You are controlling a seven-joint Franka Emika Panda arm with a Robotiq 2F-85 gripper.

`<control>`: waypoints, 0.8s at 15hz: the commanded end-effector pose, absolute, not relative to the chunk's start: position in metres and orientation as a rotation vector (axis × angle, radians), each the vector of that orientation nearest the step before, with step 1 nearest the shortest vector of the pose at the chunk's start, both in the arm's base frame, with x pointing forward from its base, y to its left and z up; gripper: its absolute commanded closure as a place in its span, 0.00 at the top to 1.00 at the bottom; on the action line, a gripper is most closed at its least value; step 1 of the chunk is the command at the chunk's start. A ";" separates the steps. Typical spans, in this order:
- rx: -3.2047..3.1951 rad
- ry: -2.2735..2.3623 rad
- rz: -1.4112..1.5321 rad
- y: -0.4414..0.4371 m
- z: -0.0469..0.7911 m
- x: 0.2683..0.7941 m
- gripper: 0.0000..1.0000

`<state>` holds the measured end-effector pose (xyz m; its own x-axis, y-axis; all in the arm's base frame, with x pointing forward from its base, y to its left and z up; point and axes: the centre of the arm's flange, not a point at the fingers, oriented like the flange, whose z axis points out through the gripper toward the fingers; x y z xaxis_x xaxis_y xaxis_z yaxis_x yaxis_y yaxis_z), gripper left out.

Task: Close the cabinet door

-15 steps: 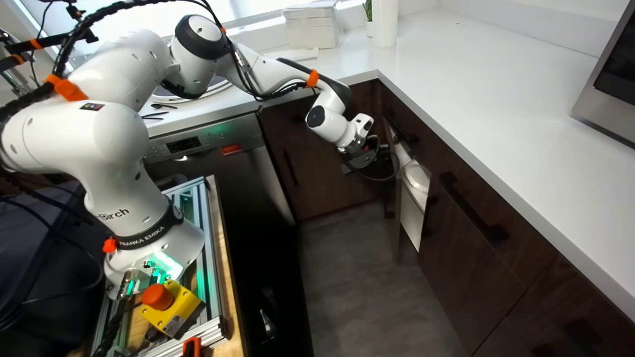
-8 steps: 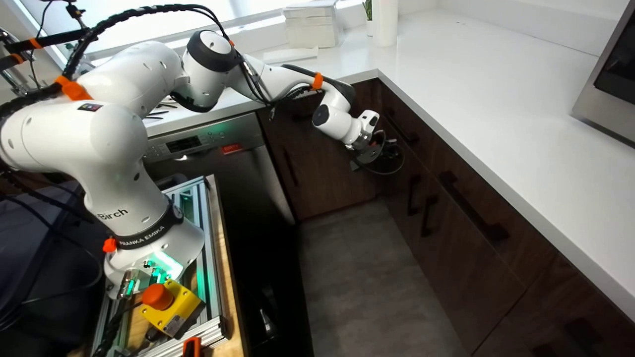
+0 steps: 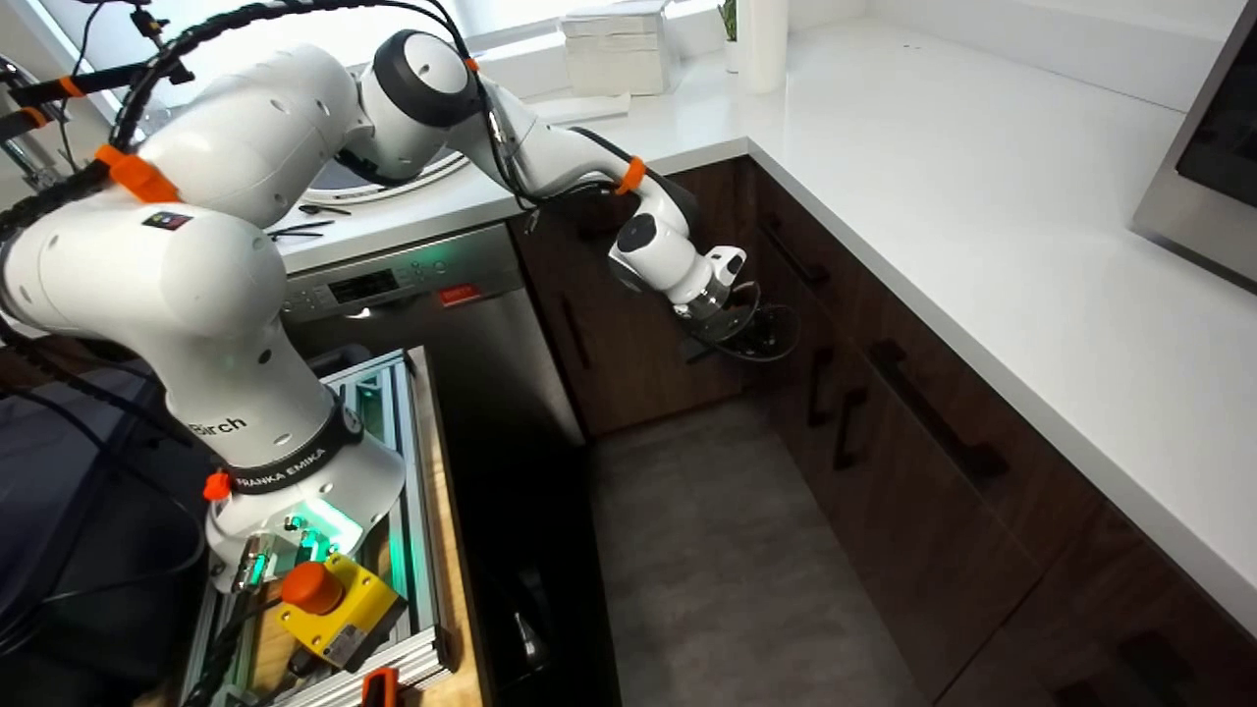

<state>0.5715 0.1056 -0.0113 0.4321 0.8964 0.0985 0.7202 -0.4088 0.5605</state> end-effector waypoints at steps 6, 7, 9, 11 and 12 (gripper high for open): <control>2.364 1.706 0.207 0.057 0.111 0.538 0.92; 2.388 1.740 0.178 0.053 0.120 0.533 0.99; 2.464 1.782 0.083 0.045 0.137 0.522 1.00; 2.559 1.812 -0.030 0.042 0.162 0.512 1.00; 2.615 1.813 -0.090 0.044 0.176 0.508 1.00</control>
